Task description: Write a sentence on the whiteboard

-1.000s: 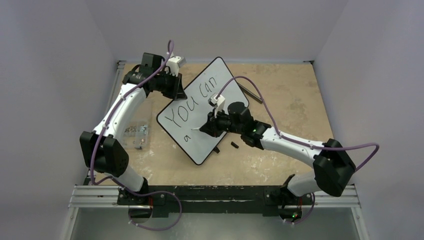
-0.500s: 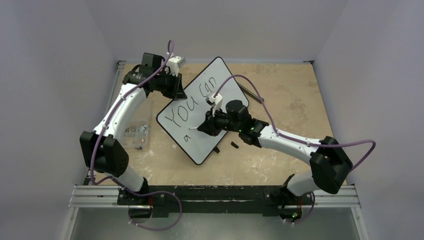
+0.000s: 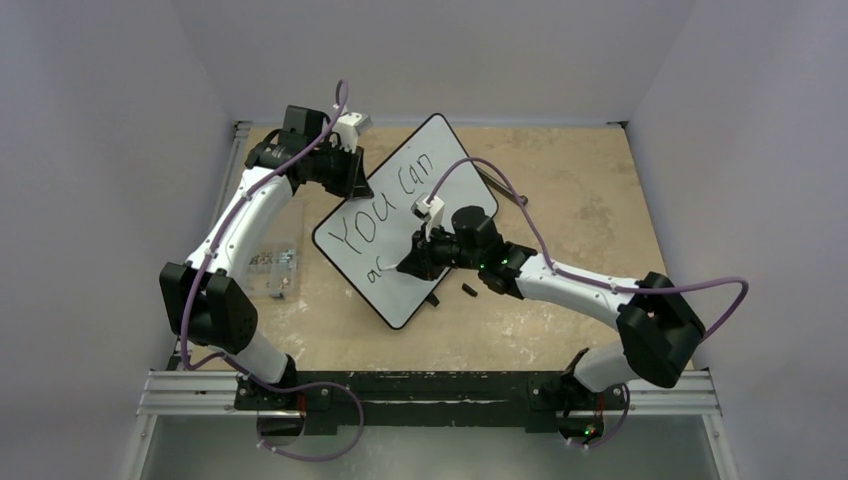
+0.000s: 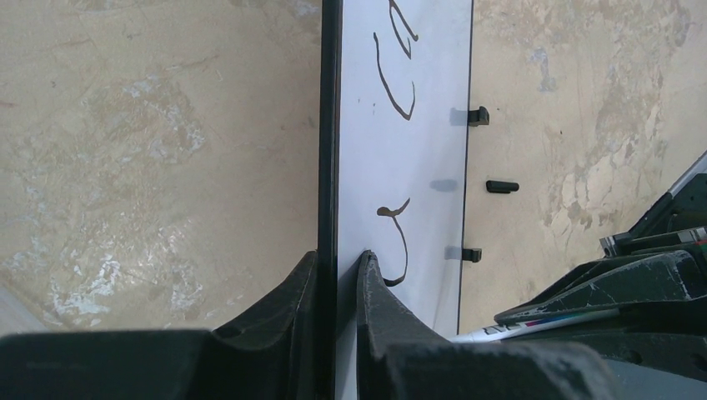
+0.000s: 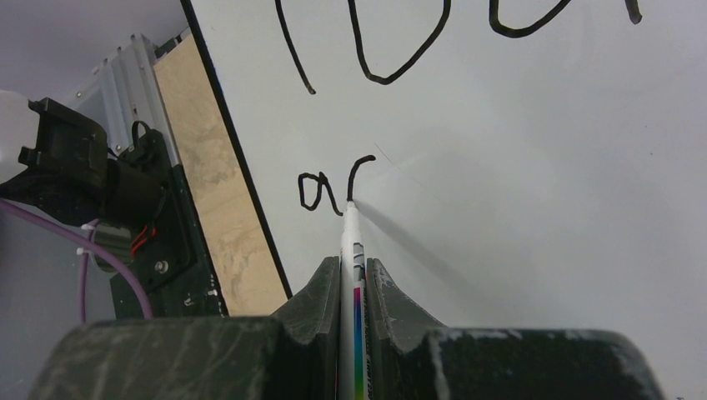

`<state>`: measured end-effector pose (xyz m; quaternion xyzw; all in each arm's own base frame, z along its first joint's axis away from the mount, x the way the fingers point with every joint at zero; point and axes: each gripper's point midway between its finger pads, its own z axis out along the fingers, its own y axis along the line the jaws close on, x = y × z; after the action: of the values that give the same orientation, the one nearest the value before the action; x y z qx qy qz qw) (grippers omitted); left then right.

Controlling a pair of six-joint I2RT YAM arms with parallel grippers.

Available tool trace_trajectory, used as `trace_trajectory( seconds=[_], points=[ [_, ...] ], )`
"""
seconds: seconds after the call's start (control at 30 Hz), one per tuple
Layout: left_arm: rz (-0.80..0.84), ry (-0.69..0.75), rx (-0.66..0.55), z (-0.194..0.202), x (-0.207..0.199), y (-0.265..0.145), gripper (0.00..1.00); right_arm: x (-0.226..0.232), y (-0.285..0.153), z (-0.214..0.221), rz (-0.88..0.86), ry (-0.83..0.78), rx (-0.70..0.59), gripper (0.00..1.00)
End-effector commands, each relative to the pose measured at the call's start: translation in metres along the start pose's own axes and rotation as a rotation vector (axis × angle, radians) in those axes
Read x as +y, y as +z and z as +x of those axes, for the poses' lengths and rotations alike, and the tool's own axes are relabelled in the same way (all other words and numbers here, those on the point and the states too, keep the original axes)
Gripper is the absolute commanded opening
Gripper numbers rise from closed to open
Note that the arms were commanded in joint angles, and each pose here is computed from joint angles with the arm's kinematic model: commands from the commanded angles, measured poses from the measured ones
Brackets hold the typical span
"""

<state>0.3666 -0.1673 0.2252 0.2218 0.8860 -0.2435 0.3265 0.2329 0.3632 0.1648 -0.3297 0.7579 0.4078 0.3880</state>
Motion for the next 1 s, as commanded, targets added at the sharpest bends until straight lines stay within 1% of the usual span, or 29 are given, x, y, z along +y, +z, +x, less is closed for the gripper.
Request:
trace_trajectory(
  seconds=[0.0,0.1,0.3,0.47,0.63,0.77,0.97],
  points=[
    [-0.253,0.128,-0.031,-0.011,0.046,-0.013,0.00,-0.009,-0.004,0.005,0.054,-0.008,0.001,0.00],
    [-0.253,0.128,-0.031,-0.011,0.045,-0.014,0.00,-0.014,-0.008,-0.006,0.095,-0.012,-0.025,0.00],
    [-0.253,0.132,-0.032,-0.011,0.045,-0.014,0.00,-0.010,-0.015,-0.033,0.113,-0.032,-0.069,0.00],
    [-0.254,0.131,-0.032,-0.011,0.045,-0.014,0.00,-0.002,-0.022,-0.051,0.104,-0.048,-0.099,0.00],
    [-0.252,0.132,-0.033,-0.011,0.044,-0.014,0.00,0.012,-0.028,-0.069,0.059,-0.049,-0.146,0.00],
    [-0.253,0.133,-0.032,-0.011,0.044,-0.014,0.00,0.007,-0.026,-0.076,0.085,-0.033,-0.178,0.00],
    [-0.251,0.134,-0.031,-0.011,0.044,-0.014,0.00,-0.001,-0.012,-0.081,0.104,-0.012,-0.187,0.00]
  ],
)
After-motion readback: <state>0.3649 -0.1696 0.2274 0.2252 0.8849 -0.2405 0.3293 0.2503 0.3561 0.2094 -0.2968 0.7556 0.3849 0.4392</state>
